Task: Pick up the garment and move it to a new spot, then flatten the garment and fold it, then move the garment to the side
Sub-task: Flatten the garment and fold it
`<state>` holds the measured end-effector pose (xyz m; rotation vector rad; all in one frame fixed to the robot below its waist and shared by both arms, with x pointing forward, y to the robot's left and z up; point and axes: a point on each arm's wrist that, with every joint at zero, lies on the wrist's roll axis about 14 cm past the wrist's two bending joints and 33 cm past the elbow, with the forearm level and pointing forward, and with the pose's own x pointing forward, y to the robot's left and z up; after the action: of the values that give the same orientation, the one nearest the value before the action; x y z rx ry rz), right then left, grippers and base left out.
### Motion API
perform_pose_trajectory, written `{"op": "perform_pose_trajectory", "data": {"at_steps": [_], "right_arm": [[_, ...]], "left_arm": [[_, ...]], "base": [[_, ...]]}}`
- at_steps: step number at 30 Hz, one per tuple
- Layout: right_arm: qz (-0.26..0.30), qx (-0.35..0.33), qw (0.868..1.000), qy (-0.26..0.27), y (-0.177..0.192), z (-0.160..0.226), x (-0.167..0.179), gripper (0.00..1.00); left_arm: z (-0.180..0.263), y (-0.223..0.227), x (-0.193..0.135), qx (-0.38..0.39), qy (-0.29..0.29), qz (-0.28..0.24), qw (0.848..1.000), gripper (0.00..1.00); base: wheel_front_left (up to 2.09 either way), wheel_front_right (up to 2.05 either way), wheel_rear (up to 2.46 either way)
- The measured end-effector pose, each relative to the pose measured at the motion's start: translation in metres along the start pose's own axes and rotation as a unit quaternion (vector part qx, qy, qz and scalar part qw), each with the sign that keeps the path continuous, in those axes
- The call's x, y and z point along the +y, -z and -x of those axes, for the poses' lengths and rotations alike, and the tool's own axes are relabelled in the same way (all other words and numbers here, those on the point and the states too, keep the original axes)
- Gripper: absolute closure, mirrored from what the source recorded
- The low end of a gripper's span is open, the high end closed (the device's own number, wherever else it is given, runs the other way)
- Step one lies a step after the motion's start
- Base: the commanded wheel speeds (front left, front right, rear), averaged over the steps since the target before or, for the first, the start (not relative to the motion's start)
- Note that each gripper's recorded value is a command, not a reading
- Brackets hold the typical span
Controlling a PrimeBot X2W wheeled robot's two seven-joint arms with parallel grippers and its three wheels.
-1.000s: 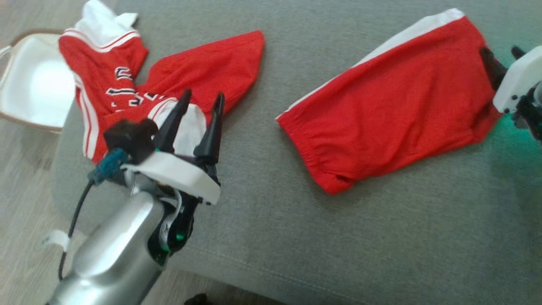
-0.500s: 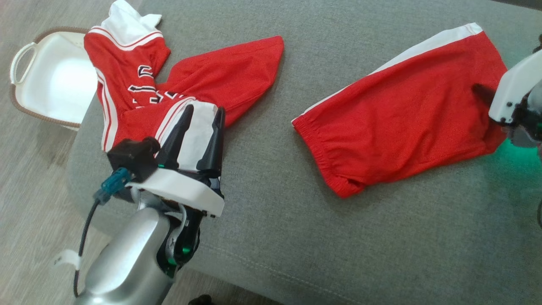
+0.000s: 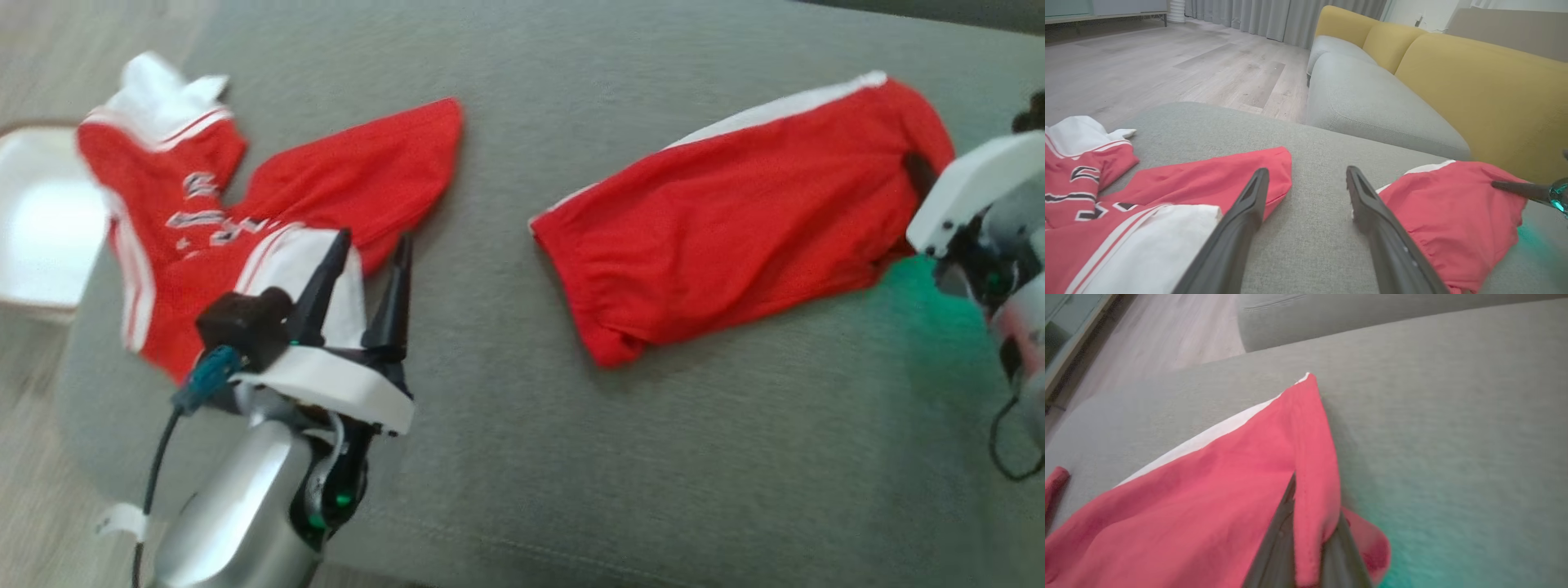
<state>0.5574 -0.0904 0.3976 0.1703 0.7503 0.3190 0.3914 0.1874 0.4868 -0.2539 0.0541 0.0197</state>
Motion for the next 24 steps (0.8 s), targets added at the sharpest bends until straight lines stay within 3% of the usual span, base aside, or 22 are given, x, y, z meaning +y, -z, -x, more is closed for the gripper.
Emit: {"op": "perform_pose_trajectory", "data": {"at_steps": [7,14,24], "right_arm": [[-0.05,-0.025,0.997,0.06,0.016,0.049,-0.058,1.0],[-0.075,-0.09,0.985,0.128,0.005,0.105,-0.119,1.0],[-0.064,-0.13,0.979,0.145,0.003,0.128,-0.134,1.0]], "left_arm": [[-0.008,0.006,-0.027,0.005,0.045,-0.01,0.999,0.0],[-0.012,0.006,-0.059,0.004,0.091,-0.008,0.996,0.0],[-0.003,0.001,-0.061,0.001,0.094,-0.009,0.996,0.0]], "base": [[0.0,0.0,0.0],[0.0,0.0,0.0],[0.0,0.0,0.0]]}}
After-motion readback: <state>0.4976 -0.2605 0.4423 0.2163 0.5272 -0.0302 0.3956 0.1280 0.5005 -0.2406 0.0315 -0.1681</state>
